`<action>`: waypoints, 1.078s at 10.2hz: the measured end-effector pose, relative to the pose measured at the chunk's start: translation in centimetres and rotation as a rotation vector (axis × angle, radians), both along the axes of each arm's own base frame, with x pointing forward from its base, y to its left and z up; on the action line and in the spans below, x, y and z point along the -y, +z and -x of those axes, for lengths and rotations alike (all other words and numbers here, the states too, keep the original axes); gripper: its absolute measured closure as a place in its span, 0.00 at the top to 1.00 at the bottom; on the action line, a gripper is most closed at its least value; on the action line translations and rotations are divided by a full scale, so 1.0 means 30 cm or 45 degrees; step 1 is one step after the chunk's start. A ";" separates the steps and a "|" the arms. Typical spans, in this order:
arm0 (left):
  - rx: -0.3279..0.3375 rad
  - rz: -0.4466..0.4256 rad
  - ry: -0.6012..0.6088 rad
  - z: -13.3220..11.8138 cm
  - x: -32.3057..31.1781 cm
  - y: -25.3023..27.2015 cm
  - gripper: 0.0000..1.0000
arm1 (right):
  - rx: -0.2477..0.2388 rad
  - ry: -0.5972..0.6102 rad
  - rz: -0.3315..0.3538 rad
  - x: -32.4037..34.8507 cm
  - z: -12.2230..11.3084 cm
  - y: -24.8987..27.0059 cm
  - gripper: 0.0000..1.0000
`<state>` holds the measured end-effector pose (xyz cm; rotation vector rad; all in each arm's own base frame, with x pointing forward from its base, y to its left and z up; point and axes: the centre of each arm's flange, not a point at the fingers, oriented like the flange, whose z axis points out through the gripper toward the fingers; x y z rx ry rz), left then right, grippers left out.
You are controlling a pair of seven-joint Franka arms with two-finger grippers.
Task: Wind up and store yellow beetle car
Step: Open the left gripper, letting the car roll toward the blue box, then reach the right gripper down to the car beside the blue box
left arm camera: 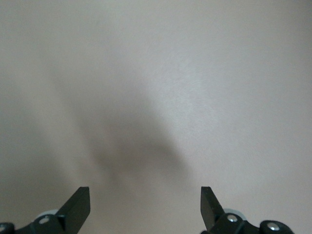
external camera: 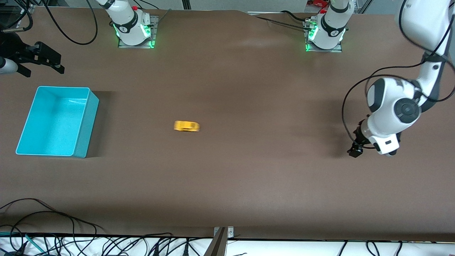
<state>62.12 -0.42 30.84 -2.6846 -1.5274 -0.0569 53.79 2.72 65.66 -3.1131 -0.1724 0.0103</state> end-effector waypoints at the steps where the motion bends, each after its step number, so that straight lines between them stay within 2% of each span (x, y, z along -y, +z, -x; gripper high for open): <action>1: -0.020 -0.013 -0.122 0.004 -0.005 0.079 1.00 | 0.000 0.000 0.000 0.001 0.000 0.000 1.00; 6: -0.141 -0.025 -0.600 0.037 0.066 0.368 1.00 | 0.000 -0.006 0.000 0.009 0.000 0.000 1.00; 9: -0.197 -0.006 -0.836 0.053 0.068 0.435 1.00 | -0.018 -0.006 -0.001 0.010 -0.010 -0.021 1.00; 11: -0.214 0.001 -0.921 0.060 0.059 0.445 1.00 | -0.047 -0.007 -0.001 0.012 -0.030 -0.059 1.00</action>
